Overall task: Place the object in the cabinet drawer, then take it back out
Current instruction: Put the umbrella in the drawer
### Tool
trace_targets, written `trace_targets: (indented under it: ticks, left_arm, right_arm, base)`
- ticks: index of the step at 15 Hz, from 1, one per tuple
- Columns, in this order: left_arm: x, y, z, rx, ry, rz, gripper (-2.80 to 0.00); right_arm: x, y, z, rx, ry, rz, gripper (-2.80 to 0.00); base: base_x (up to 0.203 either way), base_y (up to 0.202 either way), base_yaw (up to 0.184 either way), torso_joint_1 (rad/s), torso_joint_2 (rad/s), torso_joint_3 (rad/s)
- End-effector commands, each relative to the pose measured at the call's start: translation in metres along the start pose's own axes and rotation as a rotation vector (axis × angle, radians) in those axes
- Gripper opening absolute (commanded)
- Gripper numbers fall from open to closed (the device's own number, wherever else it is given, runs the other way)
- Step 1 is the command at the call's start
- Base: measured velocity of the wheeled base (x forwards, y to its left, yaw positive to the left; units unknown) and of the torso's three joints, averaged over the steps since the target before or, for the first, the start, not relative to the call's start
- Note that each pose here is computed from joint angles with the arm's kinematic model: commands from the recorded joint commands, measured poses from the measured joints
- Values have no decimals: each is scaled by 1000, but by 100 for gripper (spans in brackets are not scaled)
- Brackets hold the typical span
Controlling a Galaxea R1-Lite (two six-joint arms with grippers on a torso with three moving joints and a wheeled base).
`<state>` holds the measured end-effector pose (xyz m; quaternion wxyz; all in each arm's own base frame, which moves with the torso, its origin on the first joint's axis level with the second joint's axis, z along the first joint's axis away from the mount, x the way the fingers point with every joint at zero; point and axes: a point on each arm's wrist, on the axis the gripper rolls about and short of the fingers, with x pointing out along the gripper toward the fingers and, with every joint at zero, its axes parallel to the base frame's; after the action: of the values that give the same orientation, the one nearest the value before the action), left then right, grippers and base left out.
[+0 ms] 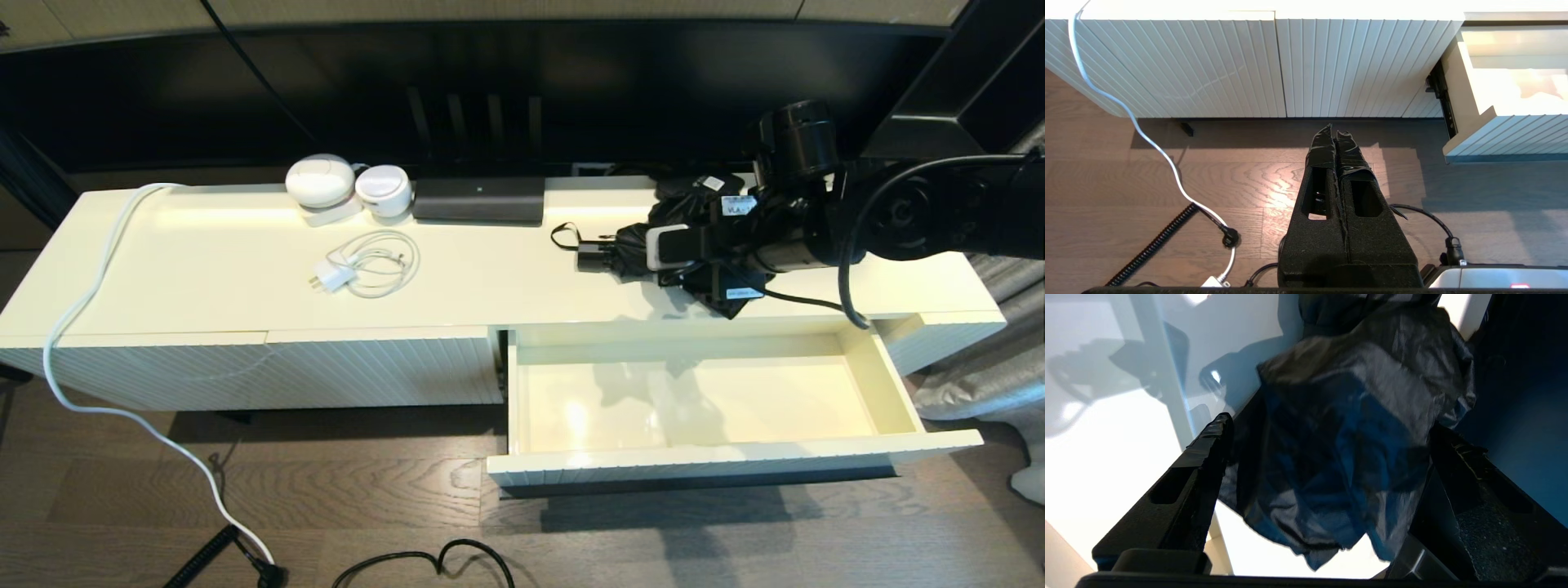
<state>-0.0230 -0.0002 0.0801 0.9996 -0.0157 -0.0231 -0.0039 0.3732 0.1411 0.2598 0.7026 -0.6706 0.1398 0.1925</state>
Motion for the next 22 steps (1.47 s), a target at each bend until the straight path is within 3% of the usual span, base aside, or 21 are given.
trace_targets:
  ticks: [1, 10, 21, 22]
  left_arm:
    - [0, 0, 0, -1, 0, -1, -280]
    - [0, 0, 0, -1, 1, 1, -280]
    - [0, 0, 0, -1, 1, -1, -280]
    - [0, 0, 0, -1, 0, 1, -280]
  right_arm:
    - [13, 4, 3, -11, 5, 15, 0]
    - [29, -10, 1, -22, 10, -42, 0]
    - [41, -8, 3, -8, 6, -72, 0]
    - [41, -8, 3, -8, 6, -72, -280]
  base:
    - [0, 0, 0, 0, 0, 0]
    - [0, 0, 0, 0, 0, 0]
    - [0, 0, 0, 0, 0, 0]
    - [0, 0, 0, 0, 0, 0]
